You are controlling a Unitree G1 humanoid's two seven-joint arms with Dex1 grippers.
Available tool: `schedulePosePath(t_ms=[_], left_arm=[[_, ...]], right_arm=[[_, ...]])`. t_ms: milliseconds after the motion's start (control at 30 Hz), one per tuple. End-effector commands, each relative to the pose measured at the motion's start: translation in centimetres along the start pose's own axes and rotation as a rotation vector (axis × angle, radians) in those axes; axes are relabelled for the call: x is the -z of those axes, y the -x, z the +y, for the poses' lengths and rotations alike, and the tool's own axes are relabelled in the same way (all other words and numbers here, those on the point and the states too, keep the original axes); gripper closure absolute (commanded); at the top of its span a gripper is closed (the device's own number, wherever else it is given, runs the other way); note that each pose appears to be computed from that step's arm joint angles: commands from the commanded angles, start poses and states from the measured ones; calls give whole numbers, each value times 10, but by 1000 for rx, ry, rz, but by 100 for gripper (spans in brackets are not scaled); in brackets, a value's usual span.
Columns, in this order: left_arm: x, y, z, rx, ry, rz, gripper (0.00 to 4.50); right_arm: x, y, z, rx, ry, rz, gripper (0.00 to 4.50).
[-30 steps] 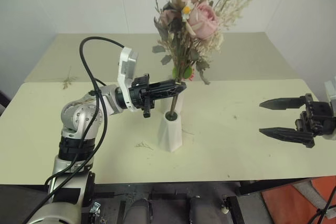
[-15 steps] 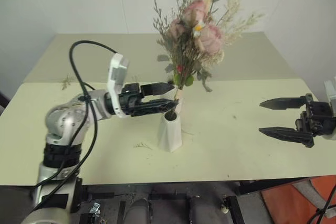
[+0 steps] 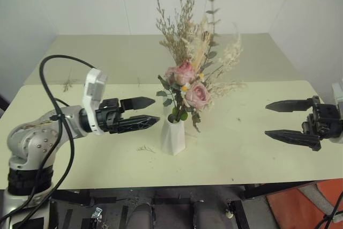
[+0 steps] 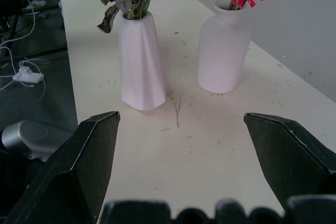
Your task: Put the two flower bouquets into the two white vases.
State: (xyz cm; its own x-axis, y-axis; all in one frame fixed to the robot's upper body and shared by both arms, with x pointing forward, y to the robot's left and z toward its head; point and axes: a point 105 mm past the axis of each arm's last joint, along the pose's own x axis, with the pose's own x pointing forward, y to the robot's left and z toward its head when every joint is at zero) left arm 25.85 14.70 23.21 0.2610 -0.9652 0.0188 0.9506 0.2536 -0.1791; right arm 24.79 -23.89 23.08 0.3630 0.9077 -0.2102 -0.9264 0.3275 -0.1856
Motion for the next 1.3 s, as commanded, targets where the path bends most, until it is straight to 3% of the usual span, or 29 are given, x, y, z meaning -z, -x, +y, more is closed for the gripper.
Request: schedulePosePath(t_ms=[33,233,567,1300], left_arm=[[-17,27,-2,-66,-108,7,1],[-21,66,3,-210,-139,37,1],[-14,98,-8,-271,-213,73,1],[-4,89,-13,-229,-230,127,1]], right_arm=[[-7,5,-1,8,43,-6,0],[-2,8,-4,22,32,0,0],[3,14,-9,74,23,8,0],[7,22,-9,137,10,26,0]])
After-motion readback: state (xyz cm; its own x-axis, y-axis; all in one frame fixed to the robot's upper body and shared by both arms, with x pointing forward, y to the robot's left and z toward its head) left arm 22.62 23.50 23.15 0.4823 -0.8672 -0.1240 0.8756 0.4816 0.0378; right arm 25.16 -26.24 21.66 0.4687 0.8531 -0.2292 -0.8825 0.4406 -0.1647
